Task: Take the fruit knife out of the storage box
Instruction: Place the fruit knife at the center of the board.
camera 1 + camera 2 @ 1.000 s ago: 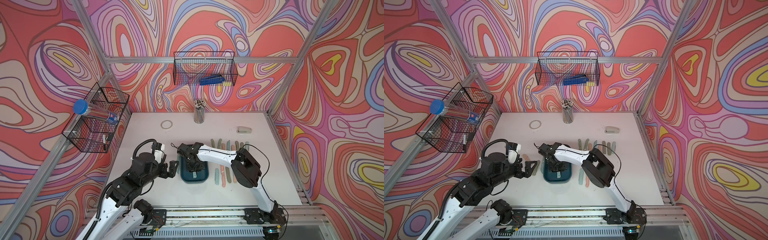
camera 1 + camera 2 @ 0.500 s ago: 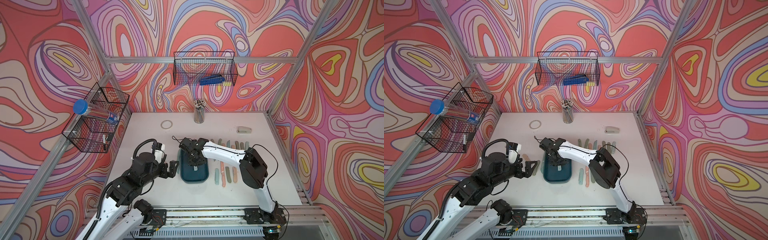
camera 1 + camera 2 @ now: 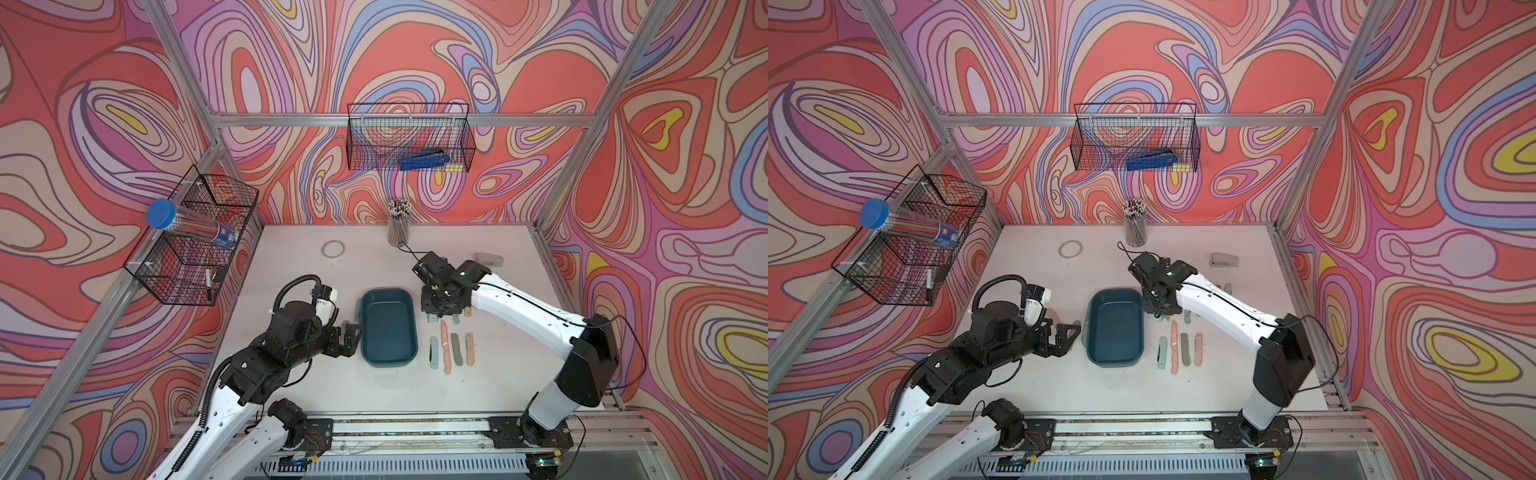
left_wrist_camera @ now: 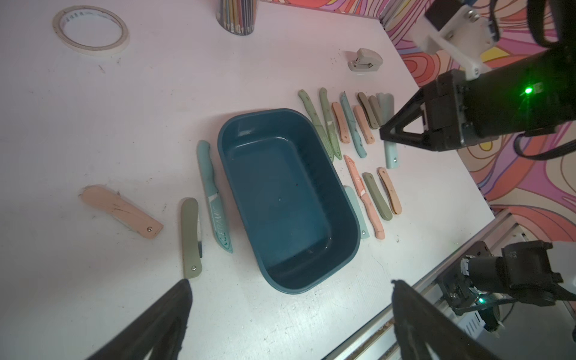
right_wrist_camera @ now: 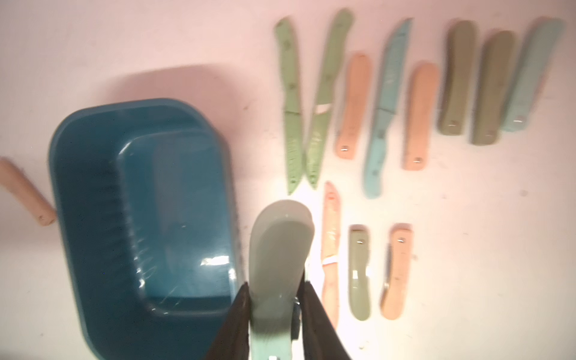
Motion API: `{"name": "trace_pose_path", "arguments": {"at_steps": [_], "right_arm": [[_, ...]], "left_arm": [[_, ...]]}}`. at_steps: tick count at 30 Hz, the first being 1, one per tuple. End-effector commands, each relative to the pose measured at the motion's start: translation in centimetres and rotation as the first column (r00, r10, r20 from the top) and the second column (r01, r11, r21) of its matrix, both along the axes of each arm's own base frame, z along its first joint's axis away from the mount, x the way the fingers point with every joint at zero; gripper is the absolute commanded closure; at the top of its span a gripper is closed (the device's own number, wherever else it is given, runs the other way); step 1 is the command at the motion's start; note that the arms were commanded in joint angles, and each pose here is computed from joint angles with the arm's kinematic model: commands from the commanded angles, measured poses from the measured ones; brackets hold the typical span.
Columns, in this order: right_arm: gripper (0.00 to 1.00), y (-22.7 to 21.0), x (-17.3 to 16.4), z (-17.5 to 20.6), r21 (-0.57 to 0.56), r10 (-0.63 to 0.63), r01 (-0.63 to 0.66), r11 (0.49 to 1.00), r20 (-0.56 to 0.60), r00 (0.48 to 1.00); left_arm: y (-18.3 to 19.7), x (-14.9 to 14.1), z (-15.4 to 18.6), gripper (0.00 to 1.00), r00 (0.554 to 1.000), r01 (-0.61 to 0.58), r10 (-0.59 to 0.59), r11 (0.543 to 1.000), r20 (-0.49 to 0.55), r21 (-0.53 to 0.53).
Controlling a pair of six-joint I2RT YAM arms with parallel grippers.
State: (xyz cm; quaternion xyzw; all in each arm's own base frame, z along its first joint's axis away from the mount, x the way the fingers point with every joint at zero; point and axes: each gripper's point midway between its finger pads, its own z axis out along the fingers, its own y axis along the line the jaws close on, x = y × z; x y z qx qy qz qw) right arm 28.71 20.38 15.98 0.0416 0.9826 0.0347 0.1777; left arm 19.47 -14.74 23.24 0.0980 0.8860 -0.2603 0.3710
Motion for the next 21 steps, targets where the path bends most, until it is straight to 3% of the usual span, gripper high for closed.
{"name": "trace_pose_path", "arguments": {"at_steps": [1, 11, 21], "right_arm": [[0.73, -4.5, -2.6, -2.0, -0.073, -0.015, 0.008, 0.997, -0.092, 0.996], [0.71, -11.5, -7.7, -6.8, -0.127, -0.14, 0.105, 0.986, -0.31, 0.94], [0.71, -12.1, -6.2, -11.5, -0.123, -0.123, 0.081, 0.989, -0.391, 0.912]], "left_arm": [[-1.7, -0.7, 0.9, 0.0, 0.996, 0.088, -0.088, 0.994, 0.006, -0.068], [-1.9, -0.6, 0.6, 0.0, 0.996, 0.093, -0.093, 0.993, -0.005, -0.067], [-1.7, -0.5, 0.6, 0.0, 0.997, 0.081, -0.081, 0.995, 0.001, -0.06]]}}
